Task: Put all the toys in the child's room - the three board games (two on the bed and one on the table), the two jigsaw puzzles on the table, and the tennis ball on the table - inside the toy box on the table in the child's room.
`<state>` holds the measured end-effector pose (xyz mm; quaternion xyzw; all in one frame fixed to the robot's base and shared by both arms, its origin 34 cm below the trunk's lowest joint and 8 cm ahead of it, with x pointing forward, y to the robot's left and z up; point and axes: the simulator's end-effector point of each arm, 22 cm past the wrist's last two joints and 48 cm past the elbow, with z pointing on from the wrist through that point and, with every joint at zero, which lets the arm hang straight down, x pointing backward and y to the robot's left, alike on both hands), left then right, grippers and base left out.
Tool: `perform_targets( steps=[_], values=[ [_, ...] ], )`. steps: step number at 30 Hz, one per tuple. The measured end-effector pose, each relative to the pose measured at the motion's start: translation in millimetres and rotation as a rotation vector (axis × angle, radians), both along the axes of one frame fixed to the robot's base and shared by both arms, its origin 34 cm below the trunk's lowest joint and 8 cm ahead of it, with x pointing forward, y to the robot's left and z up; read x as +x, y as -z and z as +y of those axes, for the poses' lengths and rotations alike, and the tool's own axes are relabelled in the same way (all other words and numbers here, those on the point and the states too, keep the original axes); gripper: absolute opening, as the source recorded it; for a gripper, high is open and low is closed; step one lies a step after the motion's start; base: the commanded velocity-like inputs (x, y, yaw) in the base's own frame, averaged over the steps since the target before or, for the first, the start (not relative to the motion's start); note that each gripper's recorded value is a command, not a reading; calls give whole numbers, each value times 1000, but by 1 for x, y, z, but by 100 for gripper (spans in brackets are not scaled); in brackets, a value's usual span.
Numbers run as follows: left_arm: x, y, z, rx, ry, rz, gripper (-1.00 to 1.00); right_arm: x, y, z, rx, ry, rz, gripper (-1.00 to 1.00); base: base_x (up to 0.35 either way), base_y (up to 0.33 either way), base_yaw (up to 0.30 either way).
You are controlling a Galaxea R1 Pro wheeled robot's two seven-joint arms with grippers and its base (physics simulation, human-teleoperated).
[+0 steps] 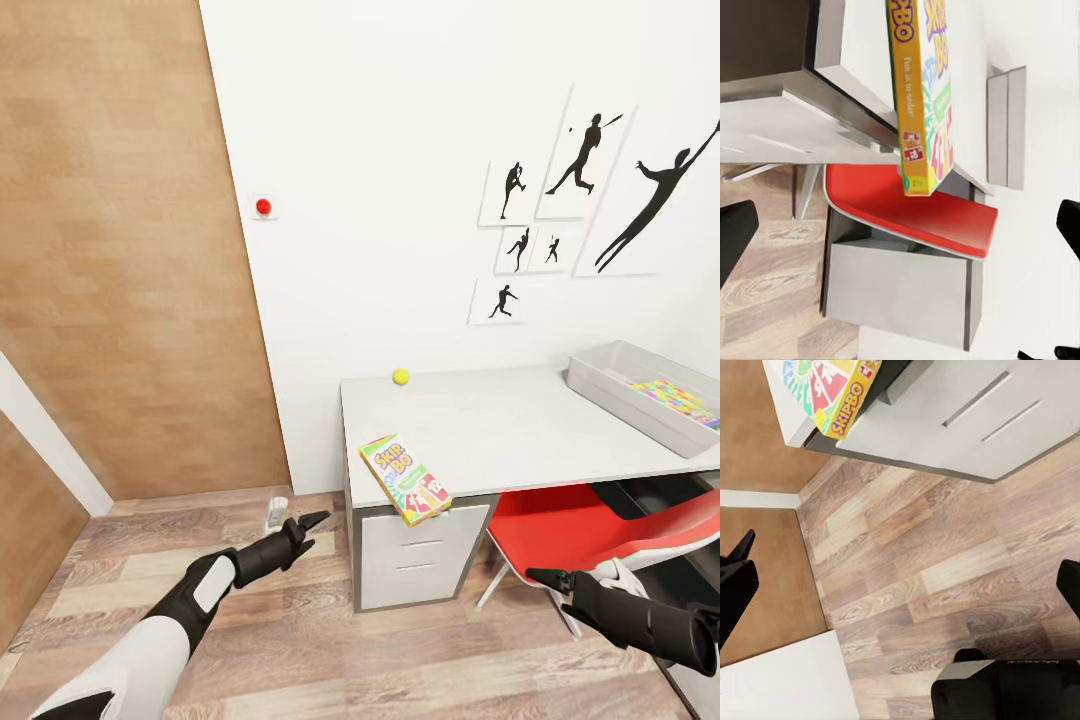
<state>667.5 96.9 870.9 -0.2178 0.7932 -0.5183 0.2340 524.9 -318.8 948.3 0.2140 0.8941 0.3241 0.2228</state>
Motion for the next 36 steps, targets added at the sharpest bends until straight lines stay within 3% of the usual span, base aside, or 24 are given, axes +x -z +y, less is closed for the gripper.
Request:
perform_targets(
  steps=[7,20,36],
  values=[
    [-7,7,-10,-14,-6,21,100,2,-7,7,35,-10,-25,100,0,-53,-40],
    [-6,6,-11,-5,-22,-1,100,4,-11,4,35,-5,-38,100,-8,-58,-63],
    [-6,6,-14,-6,-20,-2,100,4,-11,5,37,-5,-38,100,-161,-83,0]
  ],
)
